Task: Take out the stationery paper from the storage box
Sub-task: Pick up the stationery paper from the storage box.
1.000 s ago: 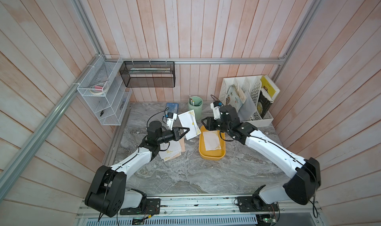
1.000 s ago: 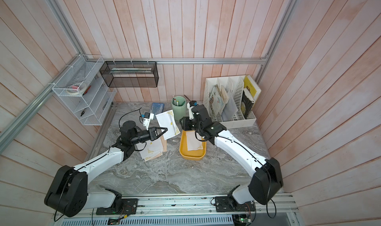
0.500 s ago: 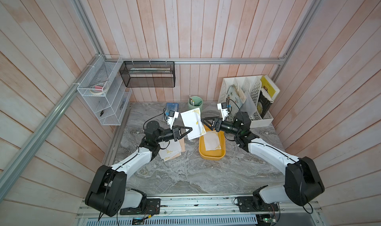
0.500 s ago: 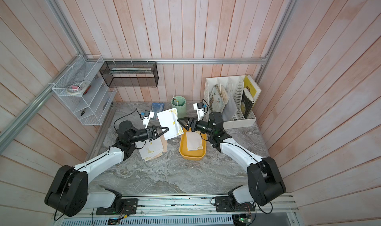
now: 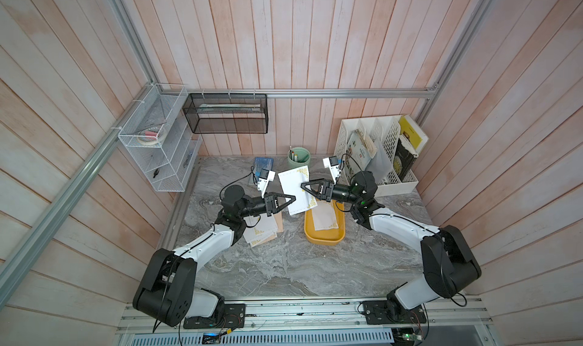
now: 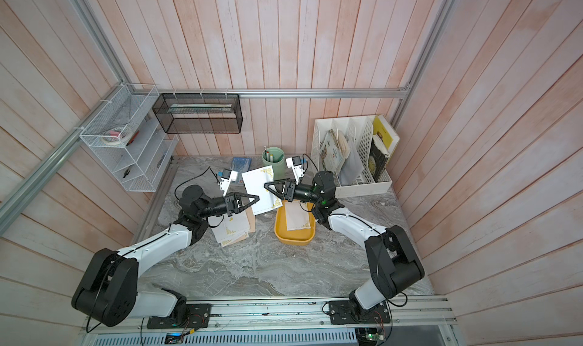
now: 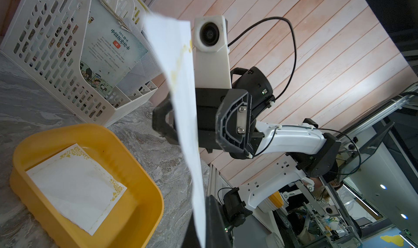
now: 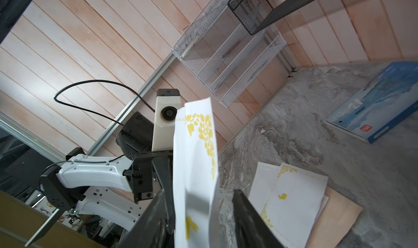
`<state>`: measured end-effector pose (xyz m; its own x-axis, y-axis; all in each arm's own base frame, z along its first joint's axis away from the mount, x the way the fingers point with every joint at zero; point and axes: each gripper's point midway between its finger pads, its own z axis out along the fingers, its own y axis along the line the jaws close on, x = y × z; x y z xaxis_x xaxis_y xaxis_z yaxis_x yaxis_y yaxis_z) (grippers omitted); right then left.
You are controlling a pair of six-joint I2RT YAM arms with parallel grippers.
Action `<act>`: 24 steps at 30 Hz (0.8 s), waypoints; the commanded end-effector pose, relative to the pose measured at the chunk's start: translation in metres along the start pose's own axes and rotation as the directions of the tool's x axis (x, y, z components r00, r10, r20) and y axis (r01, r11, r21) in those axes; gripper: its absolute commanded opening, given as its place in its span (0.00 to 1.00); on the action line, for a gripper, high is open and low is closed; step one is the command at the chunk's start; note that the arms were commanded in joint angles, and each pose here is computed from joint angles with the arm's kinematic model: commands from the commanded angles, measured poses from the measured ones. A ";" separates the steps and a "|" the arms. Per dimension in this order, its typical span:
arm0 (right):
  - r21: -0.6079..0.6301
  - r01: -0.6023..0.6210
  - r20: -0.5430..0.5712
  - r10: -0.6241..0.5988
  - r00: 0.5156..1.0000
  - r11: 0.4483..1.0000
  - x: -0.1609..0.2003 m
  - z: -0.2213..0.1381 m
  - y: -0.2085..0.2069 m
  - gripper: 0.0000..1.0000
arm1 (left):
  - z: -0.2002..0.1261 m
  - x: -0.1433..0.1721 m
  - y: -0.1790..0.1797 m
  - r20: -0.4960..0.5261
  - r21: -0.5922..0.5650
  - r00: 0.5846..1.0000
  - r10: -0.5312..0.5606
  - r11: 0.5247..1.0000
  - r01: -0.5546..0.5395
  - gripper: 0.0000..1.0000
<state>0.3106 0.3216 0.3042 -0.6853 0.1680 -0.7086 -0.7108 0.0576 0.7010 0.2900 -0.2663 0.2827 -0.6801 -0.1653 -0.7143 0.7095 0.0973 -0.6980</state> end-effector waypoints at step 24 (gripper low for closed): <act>0.062 0.078 0.000 -0.079 0.997 0.995 -0.010 -0.016 0.007 0.00 | 0.000 0.005 0.007 -0.026 -0.041 1.000 0.008 0.999 -0.009 0.00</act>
<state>0.3081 0.3063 0.3089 -0.6469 0.1525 -0.7472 -0.7377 0.1230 0.6638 0.2902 -0.2680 0.2668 -0.7028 -0.1348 -0.6985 0.6858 0.1326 -0.7156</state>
